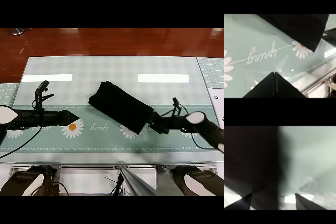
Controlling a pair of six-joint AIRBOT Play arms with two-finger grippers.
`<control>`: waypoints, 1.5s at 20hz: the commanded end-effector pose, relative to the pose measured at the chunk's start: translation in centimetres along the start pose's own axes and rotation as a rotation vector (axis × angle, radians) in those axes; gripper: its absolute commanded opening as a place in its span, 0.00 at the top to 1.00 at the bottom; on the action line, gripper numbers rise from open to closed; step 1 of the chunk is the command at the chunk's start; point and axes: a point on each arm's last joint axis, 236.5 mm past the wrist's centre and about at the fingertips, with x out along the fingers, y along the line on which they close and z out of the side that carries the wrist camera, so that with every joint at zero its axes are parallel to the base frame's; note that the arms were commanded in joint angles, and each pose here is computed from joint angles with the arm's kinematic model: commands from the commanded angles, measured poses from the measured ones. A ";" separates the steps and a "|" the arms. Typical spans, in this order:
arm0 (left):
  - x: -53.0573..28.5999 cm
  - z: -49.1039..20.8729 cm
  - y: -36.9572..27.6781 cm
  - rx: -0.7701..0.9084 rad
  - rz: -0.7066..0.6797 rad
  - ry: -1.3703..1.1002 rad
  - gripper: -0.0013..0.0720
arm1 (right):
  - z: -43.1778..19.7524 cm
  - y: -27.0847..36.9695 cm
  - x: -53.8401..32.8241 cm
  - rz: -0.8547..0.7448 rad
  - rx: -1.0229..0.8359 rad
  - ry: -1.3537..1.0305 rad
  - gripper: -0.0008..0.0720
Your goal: Fold the shirts.
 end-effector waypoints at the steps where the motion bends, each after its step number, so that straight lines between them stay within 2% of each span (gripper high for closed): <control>1: 0.1 -0.1 -0.2 0.008 -0.002 0.005 0.94 | 1.0 2.0 2.4 0.066 -0.014 0.087 0.13; 2: 0.2 -0.1 -0.3 0.011 -0.003 0.004 0.94 | 1.4 2.6 2.7 0.075 -0.022 0.106 0.14; 3: 0.2 -0.1 -0.3 0.014 -0.003 0.004 0.94 | 1.8 3.3 2.7 0.085 -0.044 0.120 0.27; 5: 0.3 0.0 -0.4 0.018 -0.003 -0.001 0.94 | 2.5 5.6 2.2 0.131 -0.175 0.136 0.97; 12: 0.6 0.4 0.0 0.009 0.006 -0.012 0.94 | 8.0 17.6 -5.9 0.218 -0.511 0.036 0.96; 19: 1.0 0.3 0.3 0.006 0.009 0.000 0.94 | 15.2 23.7 -19.9 -0.017 -0.669 -0.308 0.96; 24: 1.4 -0.6 -0.5 0.065 -0.006 0.033 0.94 | 18.4 20.8 -29.2 -0.073 -0.552 -0.436 0.96; 30: 2.0 -1.6 -1.6 0.102 -0.022 0.066 0.94 | 18.4 9.8 -36.6 -0.215 -0.277 -0.427 0.96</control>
